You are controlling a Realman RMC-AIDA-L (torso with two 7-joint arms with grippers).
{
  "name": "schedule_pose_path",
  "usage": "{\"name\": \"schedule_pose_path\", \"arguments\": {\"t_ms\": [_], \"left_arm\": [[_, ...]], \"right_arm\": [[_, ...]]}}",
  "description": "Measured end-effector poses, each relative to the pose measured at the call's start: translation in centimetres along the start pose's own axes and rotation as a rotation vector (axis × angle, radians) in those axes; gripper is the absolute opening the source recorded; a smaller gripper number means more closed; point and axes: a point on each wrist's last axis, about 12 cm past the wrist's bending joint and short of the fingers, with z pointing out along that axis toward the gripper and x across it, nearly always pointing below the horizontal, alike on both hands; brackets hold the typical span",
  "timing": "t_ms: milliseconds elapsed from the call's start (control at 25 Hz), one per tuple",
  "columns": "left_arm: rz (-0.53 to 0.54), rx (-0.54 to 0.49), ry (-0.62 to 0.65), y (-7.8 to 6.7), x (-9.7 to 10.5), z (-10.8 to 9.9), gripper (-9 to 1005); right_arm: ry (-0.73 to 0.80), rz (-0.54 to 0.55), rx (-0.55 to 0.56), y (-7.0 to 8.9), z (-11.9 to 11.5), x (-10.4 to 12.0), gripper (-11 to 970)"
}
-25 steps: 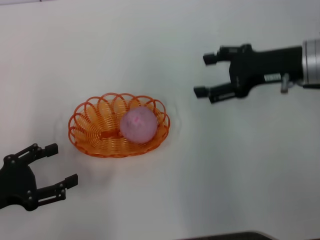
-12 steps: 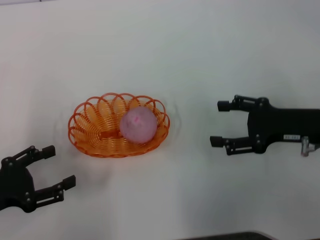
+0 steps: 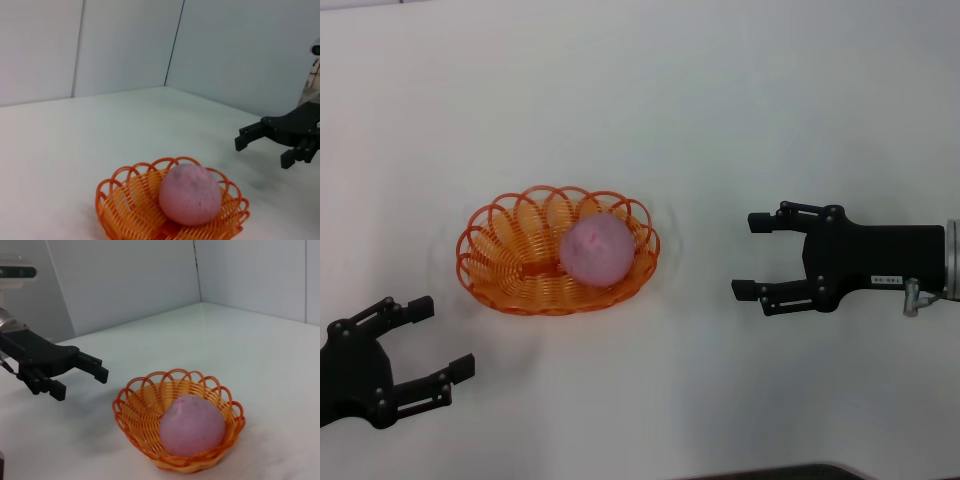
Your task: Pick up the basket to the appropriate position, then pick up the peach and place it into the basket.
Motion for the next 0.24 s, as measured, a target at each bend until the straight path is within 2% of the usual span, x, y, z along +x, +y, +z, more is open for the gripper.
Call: {"name": "schedule_pose_path", "arguments": {"t_ms": [240], "left_arm": [[-0.002,0.001,0.007,-0.02,0.1,0.01,891]], "right_arm": [[0.001,-0.001,-0.002,-0.01,0.08,-0.04,945]]}}
